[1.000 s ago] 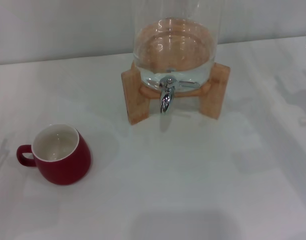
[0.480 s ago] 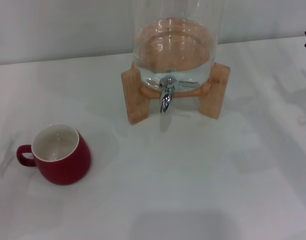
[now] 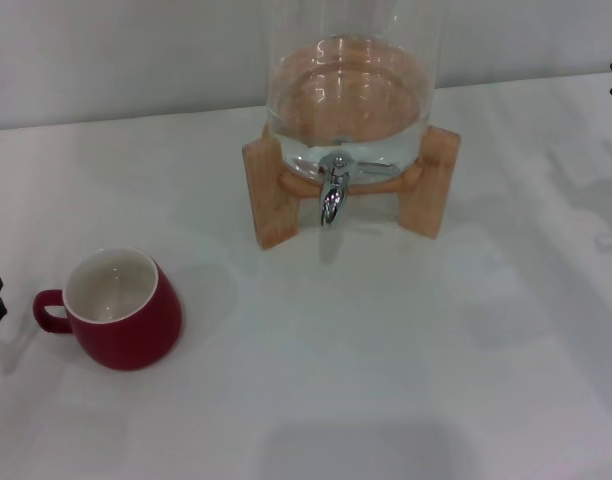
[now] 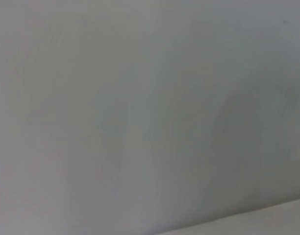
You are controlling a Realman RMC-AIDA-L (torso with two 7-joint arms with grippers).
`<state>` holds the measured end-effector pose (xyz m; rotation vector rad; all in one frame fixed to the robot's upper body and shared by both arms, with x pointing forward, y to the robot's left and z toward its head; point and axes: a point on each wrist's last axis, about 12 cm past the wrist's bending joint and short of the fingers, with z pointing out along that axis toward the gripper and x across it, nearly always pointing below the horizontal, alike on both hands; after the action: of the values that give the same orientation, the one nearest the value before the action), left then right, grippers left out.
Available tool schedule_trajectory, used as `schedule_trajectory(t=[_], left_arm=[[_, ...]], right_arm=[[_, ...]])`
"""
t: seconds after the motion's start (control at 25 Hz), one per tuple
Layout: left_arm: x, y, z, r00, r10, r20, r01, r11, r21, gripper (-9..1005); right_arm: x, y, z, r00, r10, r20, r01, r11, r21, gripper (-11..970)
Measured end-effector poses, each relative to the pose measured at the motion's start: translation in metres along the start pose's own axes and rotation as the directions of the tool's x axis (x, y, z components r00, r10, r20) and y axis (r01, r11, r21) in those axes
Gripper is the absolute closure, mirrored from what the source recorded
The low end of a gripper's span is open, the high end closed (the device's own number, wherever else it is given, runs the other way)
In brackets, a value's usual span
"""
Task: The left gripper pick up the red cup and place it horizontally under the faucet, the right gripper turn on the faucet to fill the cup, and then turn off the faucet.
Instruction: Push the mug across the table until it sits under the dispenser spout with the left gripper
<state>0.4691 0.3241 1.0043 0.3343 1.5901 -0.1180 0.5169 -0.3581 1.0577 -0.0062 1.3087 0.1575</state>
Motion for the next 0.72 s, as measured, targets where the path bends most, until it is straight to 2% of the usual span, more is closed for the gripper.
schedule_trajectory(t=[0.72], left_arm=[[0.009, -0.01, -0.013, 0.999, -0.005, -0.038, 0.006, 0.999, 0.039, 118]], right_arm=[[0.001, -0.001, -0.002, 1.0, 0.001, -0.009, 0.0, 1.0, 0.003, 90]])
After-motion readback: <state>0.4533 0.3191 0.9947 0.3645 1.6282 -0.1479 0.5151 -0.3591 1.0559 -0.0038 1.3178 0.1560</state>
